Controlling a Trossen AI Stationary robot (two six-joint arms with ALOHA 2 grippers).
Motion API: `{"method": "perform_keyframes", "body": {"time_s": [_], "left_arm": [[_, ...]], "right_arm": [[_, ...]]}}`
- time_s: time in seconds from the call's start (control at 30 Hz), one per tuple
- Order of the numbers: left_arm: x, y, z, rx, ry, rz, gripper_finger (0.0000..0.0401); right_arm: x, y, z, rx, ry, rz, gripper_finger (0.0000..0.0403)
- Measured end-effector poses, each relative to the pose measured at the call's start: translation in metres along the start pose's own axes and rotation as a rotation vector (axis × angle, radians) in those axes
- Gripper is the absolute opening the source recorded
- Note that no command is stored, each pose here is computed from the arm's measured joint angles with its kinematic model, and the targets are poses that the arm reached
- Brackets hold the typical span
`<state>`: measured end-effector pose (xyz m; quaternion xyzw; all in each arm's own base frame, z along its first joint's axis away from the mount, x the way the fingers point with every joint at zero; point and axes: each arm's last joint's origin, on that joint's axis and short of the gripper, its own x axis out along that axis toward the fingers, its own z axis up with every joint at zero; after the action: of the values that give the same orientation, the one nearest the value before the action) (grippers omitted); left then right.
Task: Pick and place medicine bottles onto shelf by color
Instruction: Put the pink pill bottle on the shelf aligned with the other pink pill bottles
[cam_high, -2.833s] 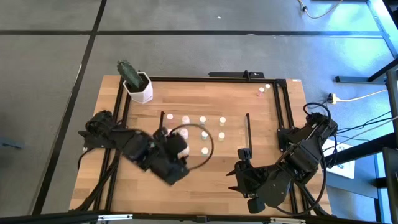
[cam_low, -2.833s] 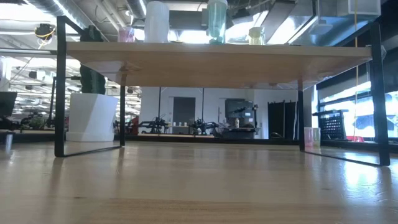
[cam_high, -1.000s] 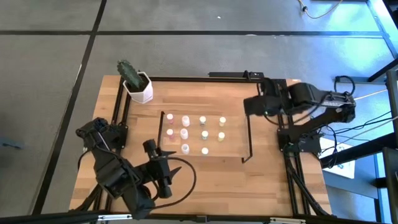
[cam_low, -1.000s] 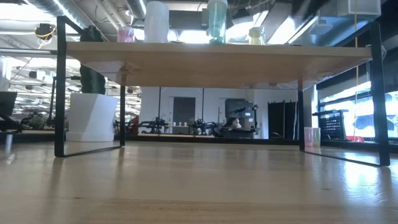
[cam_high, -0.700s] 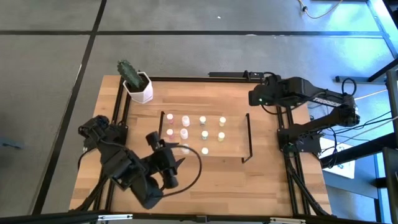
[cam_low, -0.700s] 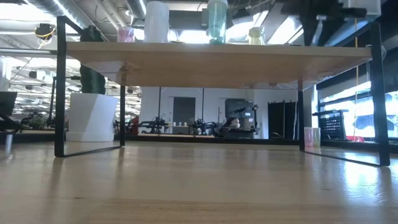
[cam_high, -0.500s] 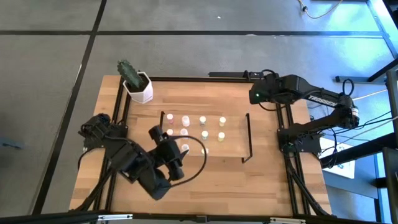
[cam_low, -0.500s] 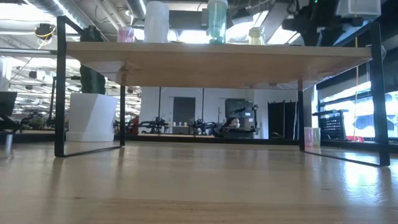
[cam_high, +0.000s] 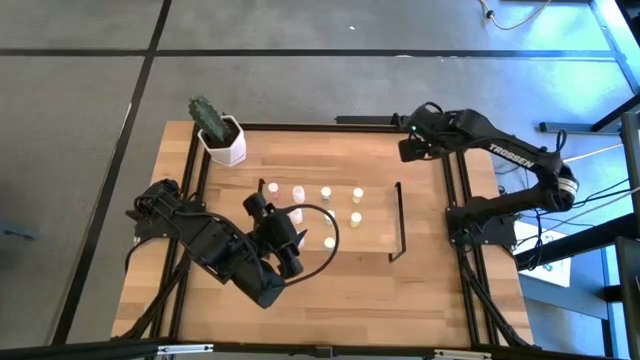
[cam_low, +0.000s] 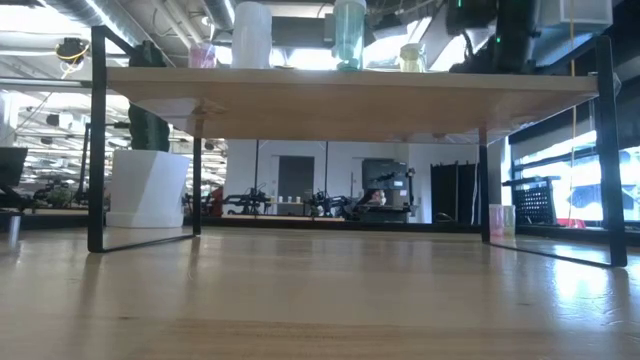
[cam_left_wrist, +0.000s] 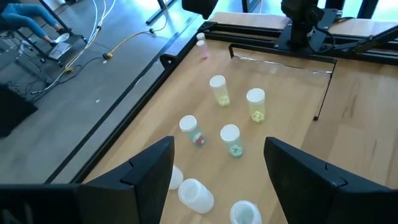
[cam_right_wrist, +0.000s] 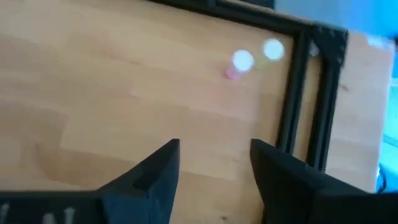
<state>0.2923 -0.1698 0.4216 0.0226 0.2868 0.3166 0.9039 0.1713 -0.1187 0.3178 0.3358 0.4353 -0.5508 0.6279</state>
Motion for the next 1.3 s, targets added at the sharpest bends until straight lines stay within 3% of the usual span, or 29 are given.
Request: {"method": "perform_keyframes", "body": {"time_s": [0.2,0.37,0.57,0.83,1.3], "left_arm": [[0.000,0.000,0.000,0.000,0.000,0.000,0.0242],[0.000,0.000,0.000,0.000,0.001,0.000,0.0242],[0.000,0.000,0.000,-0.001,0.002,-0.002,0.0242],[0.000,0.001,0.000,-0.002,0.003,0.000,0.0242],[0.002,0.002,0.001,-0.005,0.003,0.006,0.0242]], "right_arm": [[0.029,-0.012,0.009,0.205,0.001,-0.025,0.0226],[0.053,-0.013,0.017,0.289,-0.009,0.093,0.0227],[0.073,-0.023,0.016,0.375,0.003,0.073,0.0227],[0.097,-0.028,0.018,0.406,-0.060,0.073,0.0227],[0.099,-0.030,0.017,0.435,-0.075,0.014,0.0227]]}}
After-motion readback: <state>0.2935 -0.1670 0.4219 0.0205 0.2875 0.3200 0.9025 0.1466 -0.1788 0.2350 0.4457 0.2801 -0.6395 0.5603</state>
